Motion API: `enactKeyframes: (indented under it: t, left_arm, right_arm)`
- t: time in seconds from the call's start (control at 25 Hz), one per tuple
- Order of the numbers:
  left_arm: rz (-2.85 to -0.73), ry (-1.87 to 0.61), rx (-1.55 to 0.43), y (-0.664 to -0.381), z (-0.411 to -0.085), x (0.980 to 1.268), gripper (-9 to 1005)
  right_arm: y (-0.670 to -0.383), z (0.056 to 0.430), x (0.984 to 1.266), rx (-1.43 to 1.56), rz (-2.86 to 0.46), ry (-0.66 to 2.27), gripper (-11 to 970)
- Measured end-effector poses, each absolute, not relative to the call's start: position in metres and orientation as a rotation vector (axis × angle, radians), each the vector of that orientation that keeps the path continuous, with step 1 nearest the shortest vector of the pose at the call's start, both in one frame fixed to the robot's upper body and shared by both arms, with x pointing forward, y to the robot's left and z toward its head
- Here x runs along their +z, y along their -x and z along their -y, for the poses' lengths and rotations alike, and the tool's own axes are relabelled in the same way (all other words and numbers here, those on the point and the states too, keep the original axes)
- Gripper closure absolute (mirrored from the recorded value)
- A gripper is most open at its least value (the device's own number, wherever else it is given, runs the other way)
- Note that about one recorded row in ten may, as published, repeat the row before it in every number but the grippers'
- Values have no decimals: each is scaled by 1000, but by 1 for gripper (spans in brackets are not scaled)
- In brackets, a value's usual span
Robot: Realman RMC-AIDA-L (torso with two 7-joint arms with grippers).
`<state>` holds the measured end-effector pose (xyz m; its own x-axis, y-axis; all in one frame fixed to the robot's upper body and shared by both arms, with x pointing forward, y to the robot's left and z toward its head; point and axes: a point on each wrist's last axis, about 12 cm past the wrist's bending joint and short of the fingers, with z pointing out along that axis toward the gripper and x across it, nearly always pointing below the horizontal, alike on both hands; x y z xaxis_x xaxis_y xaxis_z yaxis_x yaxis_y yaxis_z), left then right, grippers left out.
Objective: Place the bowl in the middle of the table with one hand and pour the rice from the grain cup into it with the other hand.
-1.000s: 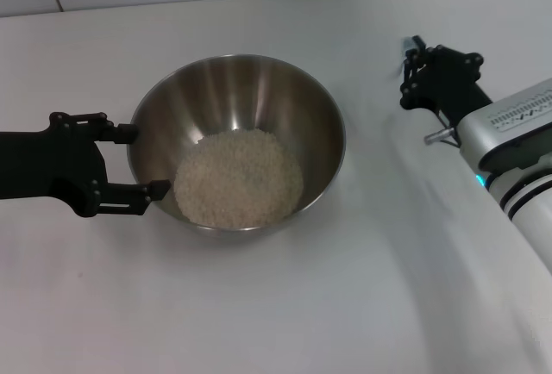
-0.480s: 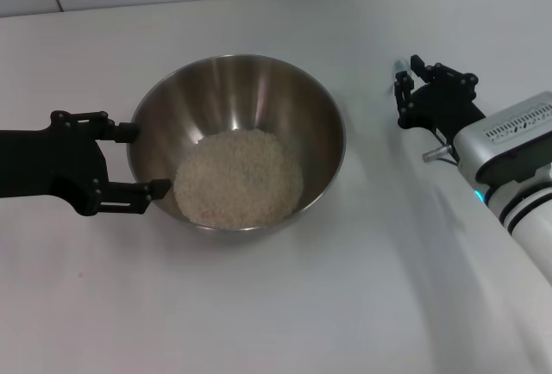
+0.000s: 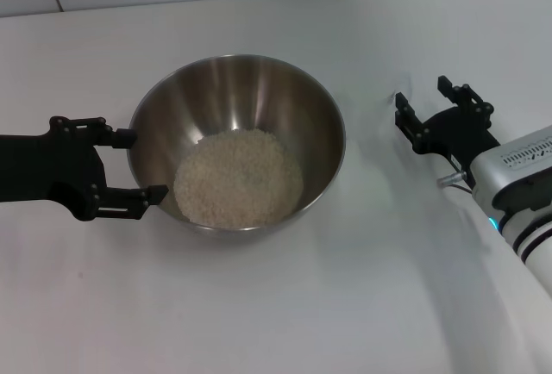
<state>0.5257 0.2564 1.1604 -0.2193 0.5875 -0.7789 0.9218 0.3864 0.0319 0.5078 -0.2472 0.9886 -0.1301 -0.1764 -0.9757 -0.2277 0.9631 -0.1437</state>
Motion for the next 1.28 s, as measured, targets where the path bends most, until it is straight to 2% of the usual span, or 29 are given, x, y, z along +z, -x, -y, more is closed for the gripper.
enactKeyframes:
  t: [0.12, 0.24, 0.56, 0.72, 0.88, 1.04, 1.28]
  left_arm:
    - [-1919, -1297, -584, -526, -256, 1160, 162]
    - [-1919, -1297, -584, -526, -256, 1160, 162]
    - [-1923, -1290, -581, -524, -259, 1160, 162]
    - [-1924, -1289, -581, -524, -259, 1160, 162]
    - [-1920, -1292, -583, -524, -258, 1161, 162]
    - [-1921, -1289, -581, -525, -258, 1161, 162]
    - [-1920, -1286, -575, -526, -259, 1161, 162]
  right_arm:
    - [-502, 250, 986, 46, -1720, 293, 417]
    - [-494, 253, 984, 79, -1724, 258, 338]
    - [-436, 287, 994, 227, -1525, 17, 142]
    - [-422, 311, 1012, 298, -1368, -21, 141]
    - [-439, 328, 1036, 458, -1287, 130, 139]
    - [-485, 348, 1070, 673, -1385, 343, 138]
    - [-536, 334, 1128, 705, -1484, 797, 135]
